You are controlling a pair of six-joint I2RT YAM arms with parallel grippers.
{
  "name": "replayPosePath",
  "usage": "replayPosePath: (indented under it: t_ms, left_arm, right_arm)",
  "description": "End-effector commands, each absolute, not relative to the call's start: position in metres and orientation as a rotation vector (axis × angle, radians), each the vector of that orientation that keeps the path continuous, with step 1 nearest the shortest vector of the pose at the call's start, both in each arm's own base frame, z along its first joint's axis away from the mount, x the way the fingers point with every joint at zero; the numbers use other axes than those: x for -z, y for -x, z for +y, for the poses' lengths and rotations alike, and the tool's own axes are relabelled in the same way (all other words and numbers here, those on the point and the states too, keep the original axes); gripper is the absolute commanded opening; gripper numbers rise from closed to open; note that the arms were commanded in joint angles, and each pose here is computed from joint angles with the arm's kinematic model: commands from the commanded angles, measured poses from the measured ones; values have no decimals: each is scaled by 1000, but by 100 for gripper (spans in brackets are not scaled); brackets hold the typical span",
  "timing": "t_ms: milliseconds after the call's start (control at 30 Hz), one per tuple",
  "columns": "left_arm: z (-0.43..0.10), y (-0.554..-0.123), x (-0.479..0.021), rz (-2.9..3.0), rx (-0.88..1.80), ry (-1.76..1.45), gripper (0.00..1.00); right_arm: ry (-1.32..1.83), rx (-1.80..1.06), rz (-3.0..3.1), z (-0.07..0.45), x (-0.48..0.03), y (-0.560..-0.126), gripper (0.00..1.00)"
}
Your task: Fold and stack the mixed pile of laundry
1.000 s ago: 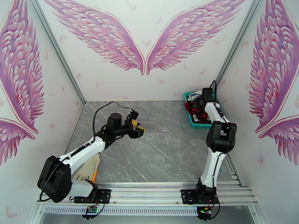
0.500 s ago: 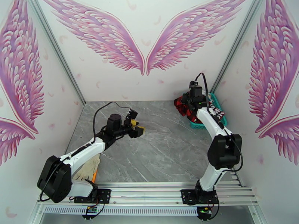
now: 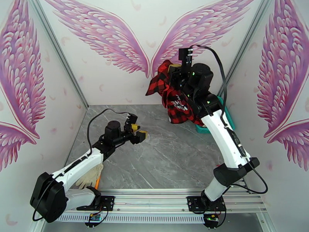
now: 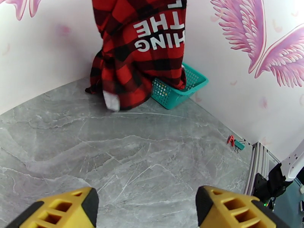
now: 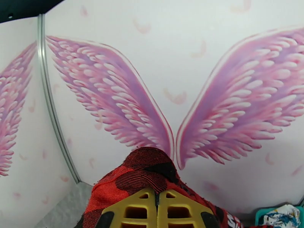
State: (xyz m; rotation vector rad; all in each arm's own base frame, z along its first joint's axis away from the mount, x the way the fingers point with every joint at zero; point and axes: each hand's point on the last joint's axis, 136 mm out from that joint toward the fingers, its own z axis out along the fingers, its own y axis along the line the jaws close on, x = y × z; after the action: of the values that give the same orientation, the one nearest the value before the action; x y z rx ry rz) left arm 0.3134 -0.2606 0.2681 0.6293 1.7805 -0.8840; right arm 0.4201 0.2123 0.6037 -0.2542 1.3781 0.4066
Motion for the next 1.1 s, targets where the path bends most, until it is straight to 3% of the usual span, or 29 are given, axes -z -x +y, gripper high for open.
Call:
replayPosePath:
  t_ms: [0,133,367,700,767,833,867,1067]
  left_arm:
    - [-249,-301,-278,1771,851,-616,73]
    - [-235,-289,-286,1767,807,-594,74]
    - [-205,-278,-265,1868,695,-511,75]
    - [-184,-309,-196,2124,654,-251,77]
    - [-180,-319,-181,2177,648,-193,77]
    - [-179,-332,-165,2223,656,-142,76]
    - [-179,-337,-160,2236,659,-124,75]
    - [-192,-366,-134,2325,654,-126,71]
  right_arm:
    - [350,-469,1418,241,-598,-416,0]
    - [358,-494,1529,258,-566,-426,0]
    - [280,-393,1876,252,-441,-451,0]
    - [-176,-115,2200,78,-274,-387,1]
    - [-259,-73,2261,55,-241,-368,17]
    - [-314,-57,2324,43,-214,-352,48]
    - [-327,-35,2348,39,-207,-346,55]
    - [-316,18,2383,34,-209,-338,67]
